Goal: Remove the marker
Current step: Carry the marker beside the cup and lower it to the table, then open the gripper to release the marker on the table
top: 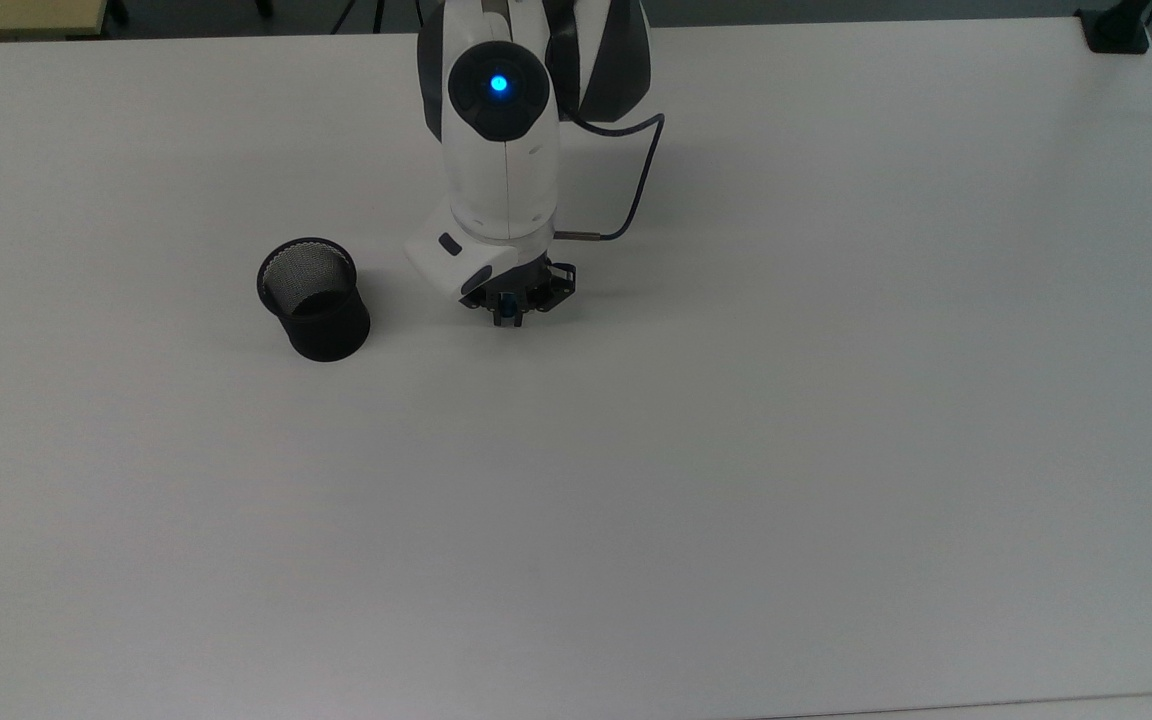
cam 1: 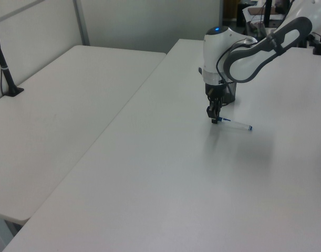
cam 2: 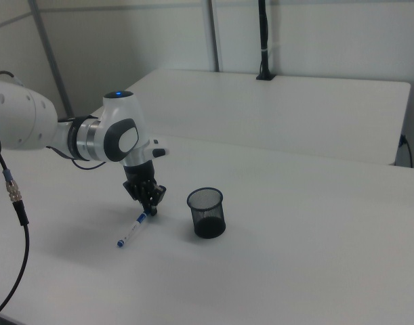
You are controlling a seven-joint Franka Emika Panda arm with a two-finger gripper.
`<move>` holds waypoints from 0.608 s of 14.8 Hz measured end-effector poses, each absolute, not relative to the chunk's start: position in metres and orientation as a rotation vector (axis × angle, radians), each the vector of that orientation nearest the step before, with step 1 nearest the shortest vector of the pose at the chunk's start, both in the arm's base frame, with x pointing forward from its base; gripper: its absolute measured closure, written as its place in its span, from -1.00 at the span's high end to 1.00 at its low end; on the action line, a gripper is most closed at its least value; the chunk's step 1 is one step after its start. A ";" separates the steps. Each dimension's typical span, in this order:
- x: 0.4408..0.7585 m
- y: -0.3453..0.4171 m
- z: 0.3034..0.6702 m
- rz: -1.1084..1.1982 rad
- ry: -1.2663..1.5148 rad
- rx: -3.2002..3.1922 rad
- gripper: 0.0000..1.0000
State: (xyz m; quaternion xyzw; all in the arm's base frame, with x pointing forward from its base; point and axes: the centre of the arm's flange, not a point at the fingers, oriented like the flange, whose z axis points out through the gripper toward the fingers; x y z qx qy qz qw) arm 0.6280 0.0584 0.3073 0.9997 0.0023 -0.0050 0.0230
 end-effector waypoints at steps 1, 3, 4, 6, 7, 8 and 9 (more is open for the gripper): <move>0.628 0.058 0.305 -0.017 0.011 3.093 -0.59; 0.629 0.058 0.305 -0.009 0.011 3.093 -0.45; 0.629 0.058 0.306 -0.005 0.010 3.093 -0.26; 0.632 0.057 0.312 0.014 -0.001 3.094 0.15; 0.635 0.055 0.322 0.043 -0.009 3.094 0.41; 0.637 0.054 0.332 0.071 -0.018 3.094 0.61; 0.638 0.053 0.346 0.098 -0.030 3.093 0.82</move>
